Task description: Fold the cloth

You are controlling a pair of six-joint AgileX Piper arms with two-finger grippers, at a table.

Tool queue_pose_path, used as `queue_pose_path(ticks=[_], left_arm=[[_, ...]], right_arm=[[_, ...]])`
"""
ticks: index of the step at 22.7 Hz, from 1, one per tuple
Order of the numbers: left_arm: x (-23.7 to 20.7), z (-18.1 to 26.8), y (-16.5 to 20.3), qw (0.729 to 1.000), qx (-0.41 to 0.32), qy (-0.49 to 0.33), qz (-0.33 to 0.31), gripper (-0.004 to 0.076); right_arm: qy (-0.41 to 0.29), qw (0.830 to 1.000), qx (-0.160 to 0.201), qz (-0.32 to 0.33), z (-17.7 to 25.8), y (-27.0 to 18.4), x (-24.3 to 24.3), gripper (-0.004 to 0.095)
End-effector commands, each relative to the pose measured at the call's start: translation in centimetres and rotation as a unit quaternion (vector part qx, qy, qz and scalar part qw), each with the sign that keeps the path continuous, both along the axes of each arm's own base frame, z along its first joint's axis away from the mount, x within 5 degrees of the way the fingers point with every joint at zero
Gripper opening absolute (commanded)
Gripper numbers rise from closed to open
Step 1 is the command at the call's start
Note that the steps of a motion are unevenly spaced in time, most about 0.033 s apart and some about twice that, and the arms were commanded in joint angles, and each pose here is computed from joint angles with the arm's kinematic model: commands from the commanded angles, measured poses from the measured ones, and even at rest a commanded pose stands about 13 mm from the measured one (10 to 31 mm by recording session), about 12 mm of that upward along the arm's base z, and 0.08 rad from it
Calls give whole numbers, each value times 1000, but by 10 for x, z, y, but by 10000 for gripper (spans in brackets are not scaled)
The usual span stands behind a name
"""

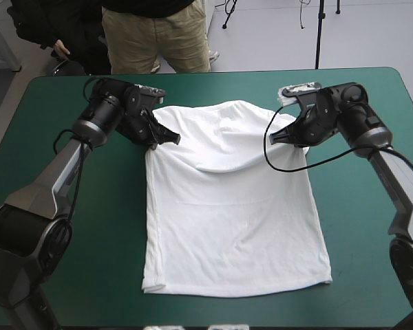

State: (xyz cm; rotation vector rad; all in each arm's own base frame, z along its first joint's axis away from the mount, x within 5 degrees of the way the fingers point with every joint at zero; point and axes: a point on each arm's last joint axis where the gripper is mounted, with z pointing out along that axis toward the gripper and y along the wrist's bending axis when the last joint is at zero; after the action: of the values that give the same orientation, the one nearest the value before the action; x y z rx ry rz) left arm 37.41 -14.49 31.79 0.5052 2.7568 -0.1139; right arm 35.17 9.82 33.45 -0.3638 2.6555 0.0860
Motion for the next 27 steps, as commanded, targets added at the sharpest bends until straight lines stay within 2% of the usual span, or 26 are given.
queue_pose_path(ticks=[1, 6, 8, 14, 19, 23, 27], left_arm=[[-24, 69, 14, 997, -16, -72, 2, -17], [-59, 144, 35, 981, -19, -194, 13, -17], [-68, 161, 39, 975, -22, -222, 17, -17], [-90, 203, 49, 953, -44, -299, 23, -17], [-92, 213, 50, 943, -48, -328, 16, -17], [-69, 209, 42, 930, -53, -364, 14, -17], [-27, 201, 32, 894, -50, -445, 27, -17]], right_arm=[[-93, 996, 11, 10, 69, -7, -20, -17], [-211, 977, 32, 7, 149, -16, -44, -17], [-232, 972, 37, 6, 165, -18, -51, -17], [-269, 962, 53, 6, 195, -21, -66, -18], [-279, 959, 55, 6, 200, -21, -66, -17], [-327, 945, 34, 4, 198, -19, -43, -17], [-414, 910, -17, -13, 192, -19, -3, -17]])
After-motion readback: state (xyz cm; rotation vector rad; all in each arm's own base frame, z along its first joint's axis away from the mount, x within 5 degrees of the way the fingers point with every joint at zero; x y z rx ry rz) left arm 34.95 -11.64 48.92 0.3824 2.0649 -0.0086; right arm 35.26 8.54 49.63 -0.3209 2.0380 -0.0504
